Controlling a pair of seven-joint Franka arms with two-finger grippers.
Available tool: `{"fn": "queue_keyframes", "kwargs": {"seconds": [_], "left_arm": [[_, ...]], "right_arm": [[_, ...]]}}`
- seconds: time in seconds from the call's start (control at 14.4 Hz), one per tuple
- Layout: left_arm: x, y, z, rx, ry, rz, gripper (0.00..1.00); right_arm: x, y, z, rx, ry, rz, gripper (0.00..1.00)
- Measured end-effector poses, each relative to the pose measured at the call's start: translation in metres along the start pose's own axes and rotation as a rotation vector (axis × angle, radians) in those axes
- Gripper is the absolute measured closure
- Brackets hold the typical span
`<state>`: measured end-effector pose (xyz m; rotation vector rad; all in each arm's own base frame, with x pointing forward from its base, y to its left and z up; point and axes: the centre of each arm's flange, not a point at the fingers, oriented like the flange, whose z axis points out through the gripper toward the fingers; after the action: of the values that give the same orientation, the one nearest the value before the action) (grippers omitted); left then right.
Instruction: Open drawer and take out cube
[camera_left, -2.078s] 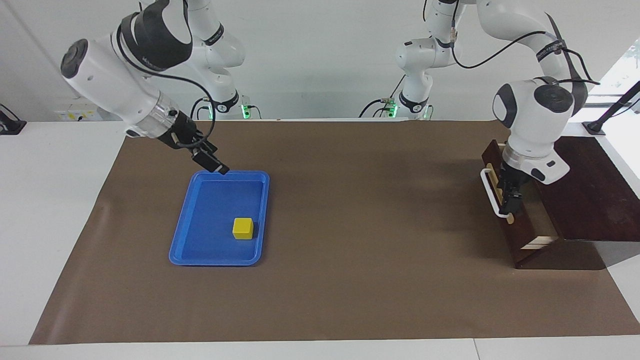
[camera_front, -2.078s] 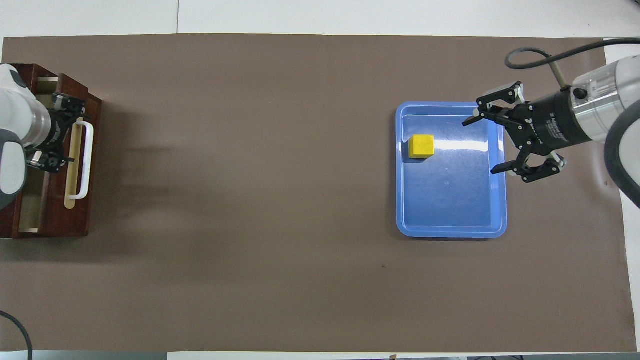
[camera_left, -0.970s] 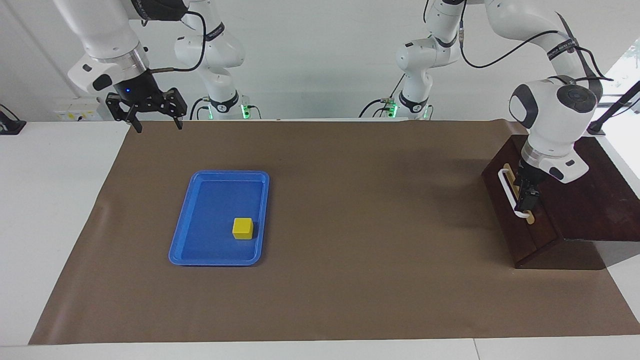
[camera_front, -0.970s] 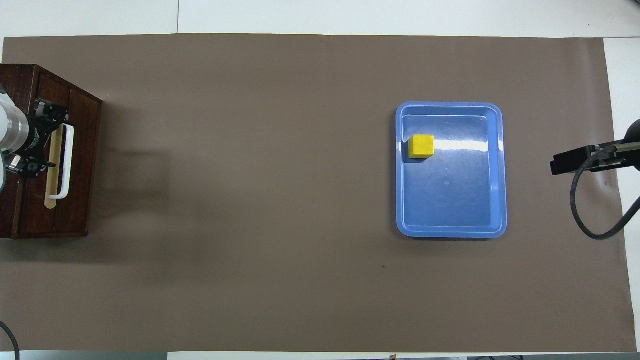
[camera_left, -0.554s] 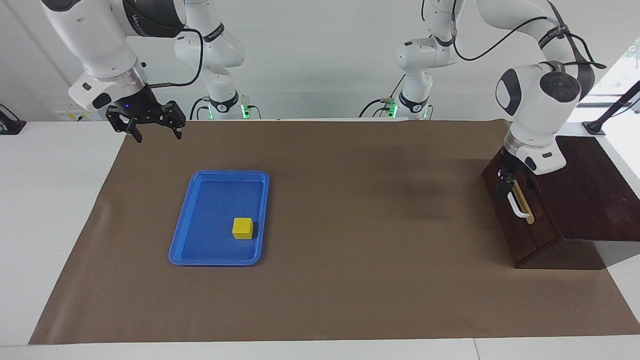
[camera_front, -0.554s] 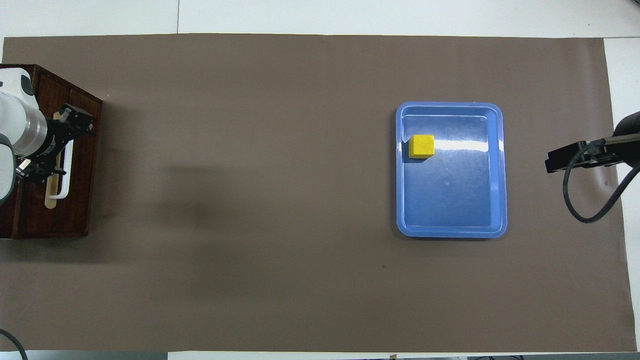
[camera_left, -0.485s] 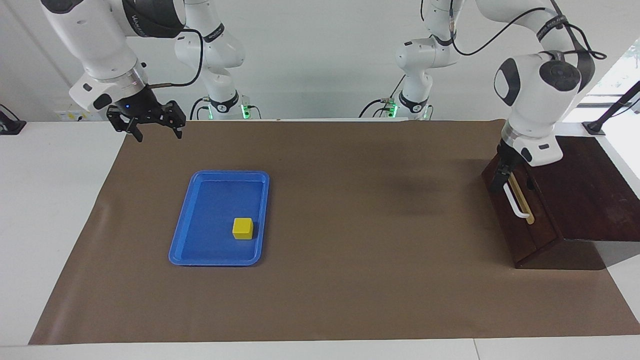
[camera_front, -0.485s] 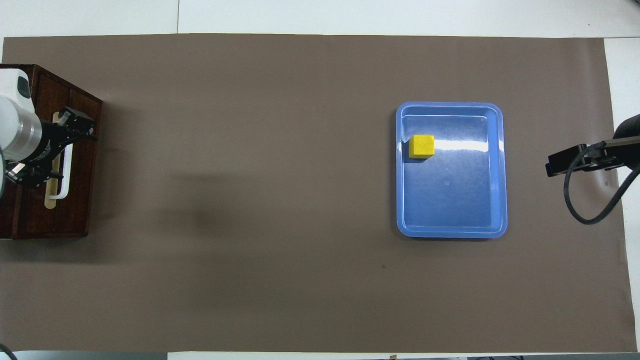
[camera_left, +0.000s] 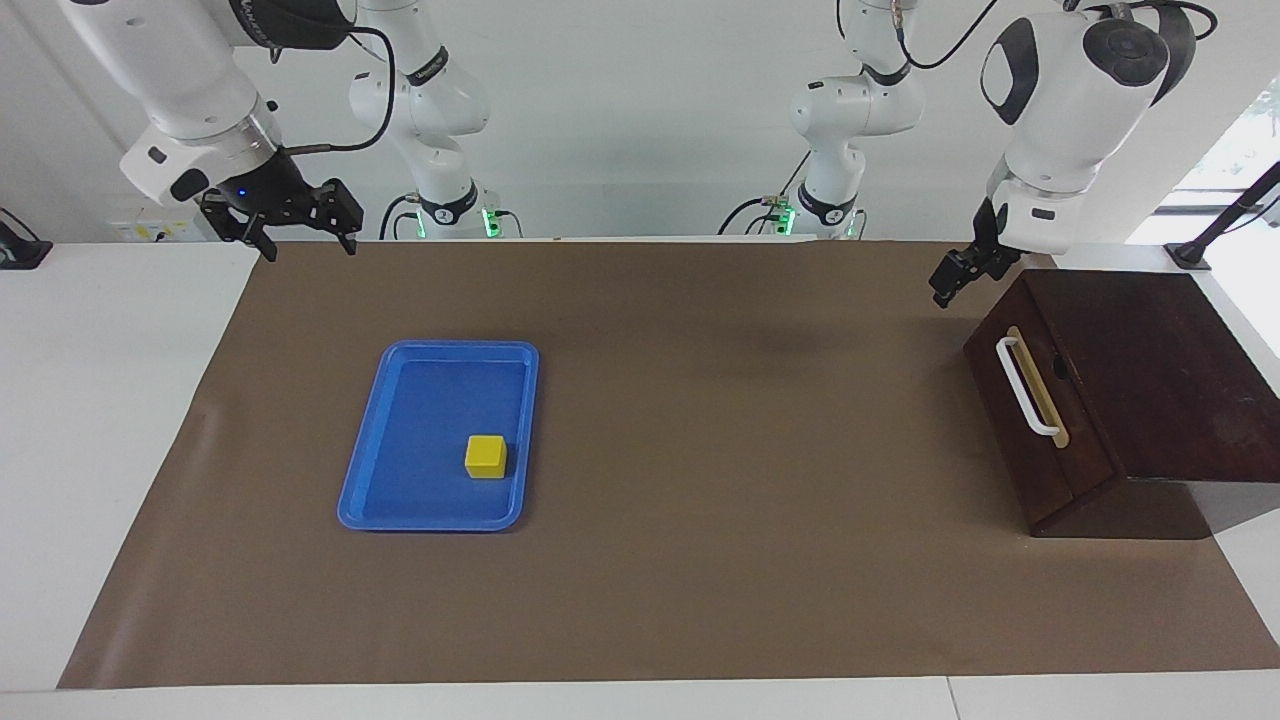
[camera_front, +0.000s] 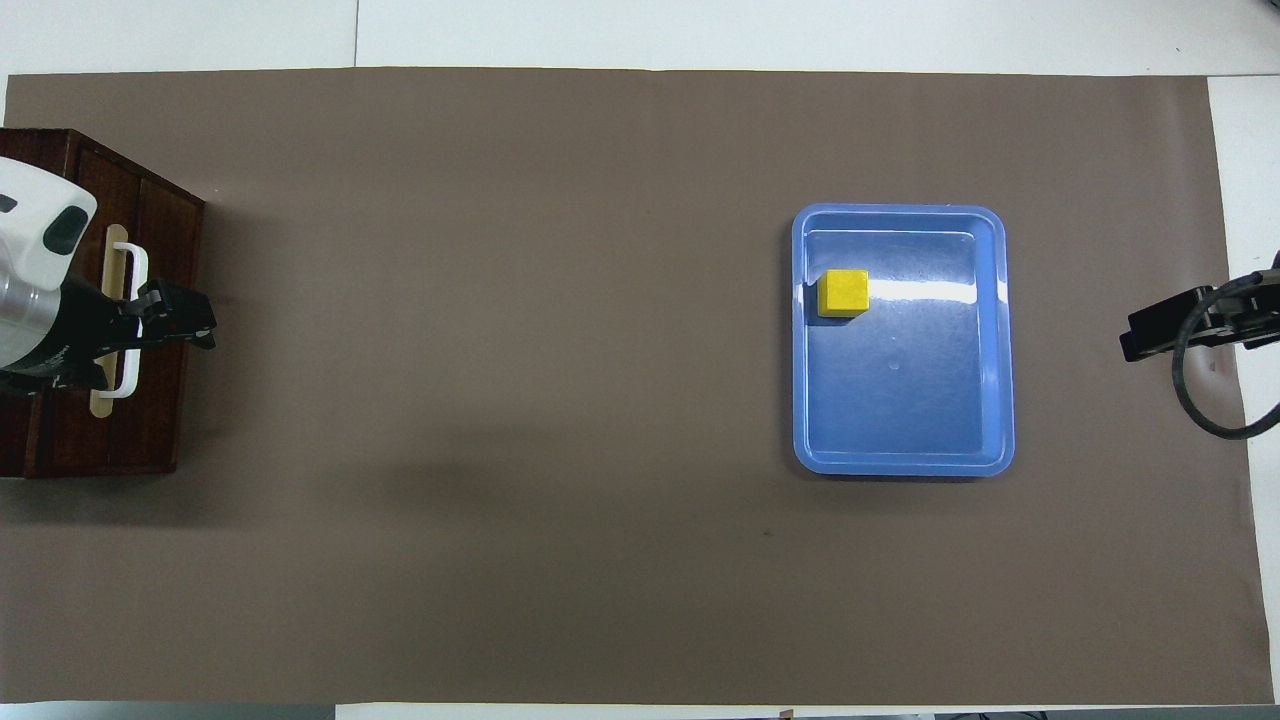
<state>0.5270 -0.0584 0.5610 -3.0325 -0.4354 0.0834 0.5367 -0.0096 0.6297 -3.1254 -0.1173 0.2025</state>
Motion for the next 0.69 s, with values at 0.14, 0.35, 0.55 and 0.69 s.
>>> {"fn": "queue_keyframes", "kwargs": {"seconds": [0.14,0.35,0.55,0.69], "left_arm": [[0.011,0.003,0.007,-0.012,-0.049,0.093,0.00],[0.022,0.014,0.008,-0.020,-0.064,0.138,0.00],[0.022,0.022,0.007,-0.020,-0.068,0.153,0.00],[0.022,0.022,0.001,-0.022,-0.063,0.155,0.00]], "right_arm": [[0.001,0.000,0.004,0.001,-0.008,0.000,0.00],[-0.001,0.000,0.009,0.001,-0.017,0.000,0.00],[-0.002,0.000,0.009,-0.005,-0.015,0.001,0.00],[0.000,0.001,0.007,-0.035,-0.001,0.001,0.00]]}}
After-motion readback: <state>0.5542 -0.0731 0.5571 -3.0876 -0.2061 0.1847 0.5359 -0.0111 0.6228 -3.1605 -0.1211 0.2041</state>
